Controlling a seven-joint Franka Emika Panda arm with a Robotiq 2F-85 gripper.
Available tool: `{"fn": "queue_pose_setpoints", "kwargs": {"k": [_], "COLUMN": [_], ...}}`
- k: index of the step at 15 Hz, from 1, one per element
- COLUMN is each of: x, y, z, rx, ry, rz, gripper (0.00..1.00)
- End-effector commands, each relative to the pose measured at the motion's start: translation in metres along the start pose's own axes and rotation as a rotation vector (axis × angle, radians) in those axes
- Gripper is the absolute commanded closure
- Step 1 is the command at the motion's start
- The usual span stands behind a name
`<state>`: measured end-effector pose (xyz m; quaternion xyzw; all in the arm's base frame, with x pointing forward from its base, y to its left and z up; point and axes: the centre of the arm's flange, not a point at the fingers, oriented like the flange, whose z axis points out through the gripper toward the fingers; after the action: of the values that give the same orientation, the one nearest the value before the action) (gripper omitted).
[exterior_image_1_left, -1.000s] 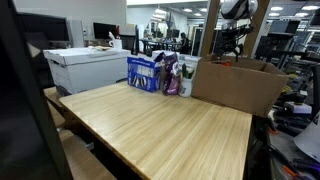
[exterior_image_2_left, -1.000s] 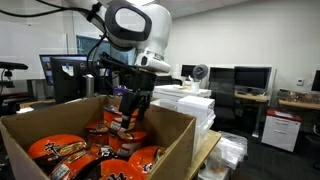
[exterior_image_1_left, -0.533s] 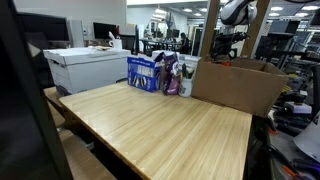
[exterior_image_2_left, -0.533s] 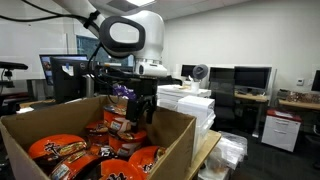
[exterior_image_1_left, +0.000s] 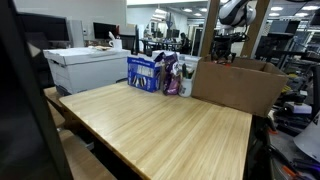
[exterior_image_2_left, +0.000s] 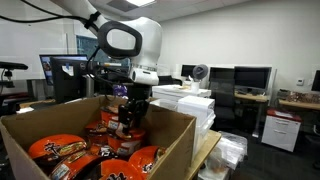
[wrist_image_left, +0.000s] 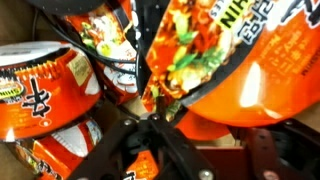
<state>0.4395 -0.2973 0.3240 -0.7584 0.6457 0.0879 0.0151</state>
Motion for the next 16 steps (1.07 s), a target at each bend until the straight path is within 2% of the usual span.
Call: {"fn": "queue_pose_setpoints", "kwargs": {"k": [1,4,8,11,13,14,16], "x": [-0.011,-0.016,-0.022,-0.026,-0.030,-0.032,-0.036], "y": [0.011,0.015,0.016,0.014,0.011,0.010,0.007], "z": [-0.005,-0.003,0.005,0.014,0.021,0.023,0.028], "rx": [0.029,0.035,0.034,0.043,0.042,0.042,0.031], "ry": [-0.144,-0.191,-0.251,-0.257,-0.253,-0.256,-0.265], "rz": [-0.027,-0.018,-0.017,0.003,0.006,0.004,-0.006], "gripper": [0.78,0.96,1.00,0.96,0.88,0.88,0.80]}}
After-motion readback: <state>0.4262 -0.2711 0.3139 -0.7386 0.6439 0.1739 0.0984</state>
